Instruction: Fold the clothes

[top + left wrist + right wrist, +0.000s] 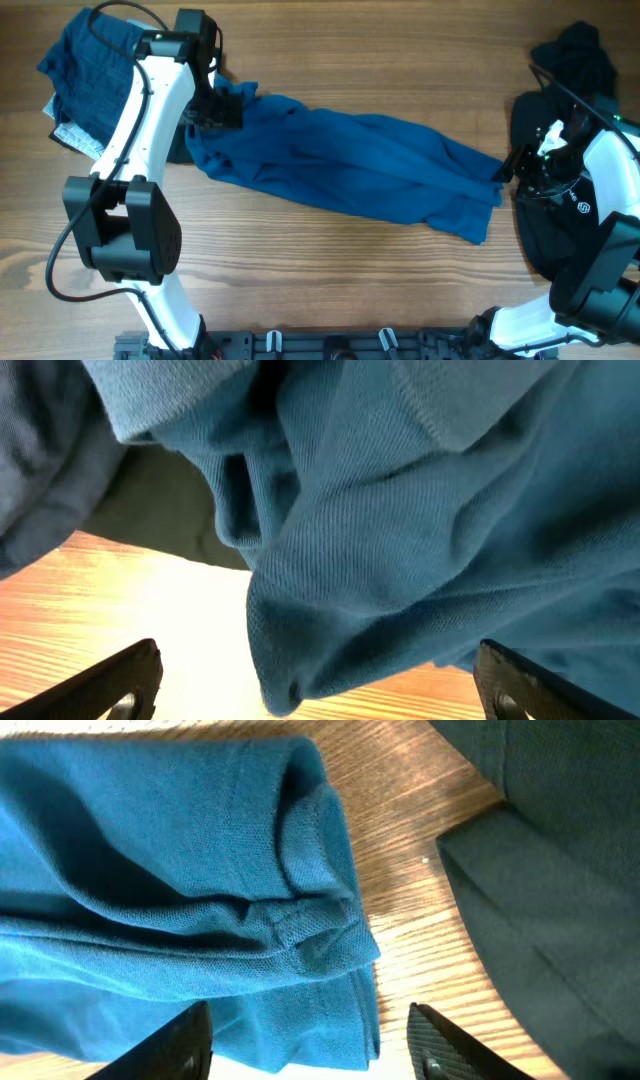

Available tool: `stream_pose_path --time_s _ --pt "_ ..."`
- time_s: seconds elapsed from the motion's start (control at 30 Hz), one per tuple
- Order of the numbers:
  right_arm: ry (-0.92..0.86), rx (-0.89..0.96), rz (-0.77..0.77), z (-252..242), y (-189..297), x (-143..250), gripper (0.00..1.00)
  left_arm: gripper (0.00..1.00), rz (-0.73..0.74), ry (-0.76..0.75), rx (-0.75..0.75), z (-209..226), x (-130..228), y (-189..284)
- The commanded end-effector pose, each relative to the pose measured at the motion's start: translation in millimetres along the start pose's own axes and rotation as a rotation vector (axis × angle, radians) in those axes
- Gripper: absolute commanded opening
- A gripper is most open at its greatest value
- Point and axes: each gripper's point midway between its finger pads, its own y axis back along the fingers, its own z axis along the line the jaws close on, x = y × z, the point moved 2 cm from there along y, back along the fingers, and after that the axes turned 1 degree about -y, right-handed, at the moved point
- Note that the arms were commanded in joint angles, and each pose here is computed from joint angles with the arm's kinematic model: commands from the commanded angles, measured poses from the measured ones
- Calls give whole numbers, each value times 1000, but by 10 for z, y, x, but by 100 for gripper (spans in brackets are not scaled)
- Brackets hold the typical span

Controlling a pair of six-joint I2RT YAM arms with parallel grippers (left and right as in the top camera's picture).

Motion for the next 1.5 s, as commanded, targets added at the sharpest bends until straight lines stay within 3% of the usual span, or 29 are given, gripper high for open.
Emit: stream_pose_path --time_s 0.0,0.17,0.3,0.5,0.57,0.6,0.63,0.67,0.8,1.13,1.27,1.47 --pt "68 -7 -11 0 9 2 65 100 -47 48 -5 35 -90 48" --pt "26 9 -3 -78 -200 74 67 100 -254 206 71 98 -440 371" --pt "23 21 -7 -149 -402 140 63 100 -384 220 142 48 -694 541" --pt "98 20 -30 -28 -729 249 55 100 -404 231 143 90 -740 553" --pt "102 33 -49 25 -786 247 43 100 -404 230 143 88 -740 553" --pt "106 31 -57 57 -791 235 33 100 -404 230 143 88 -740 553" --pt "82 27 -68 72 -792 213 12 100 -404 230 143 88 -740 553" --pt "35 16 -87 86 -782 166 4 100 -404 230 143 88 -740 553" --pt "26 -11 -138 179 -596 -7 4 100 -403 230 143 88 -739 553" --pt "39 -227 -356 72 634 -542 4 100 -404 218 147 31 -730 566" --pt "80 -200 -434 -72 996 -678 4 100 -441 220 155 29 -774 649" --pt "212 -260 -395 209 1074 -563 4 100 -473 223 162 33 -816 716"
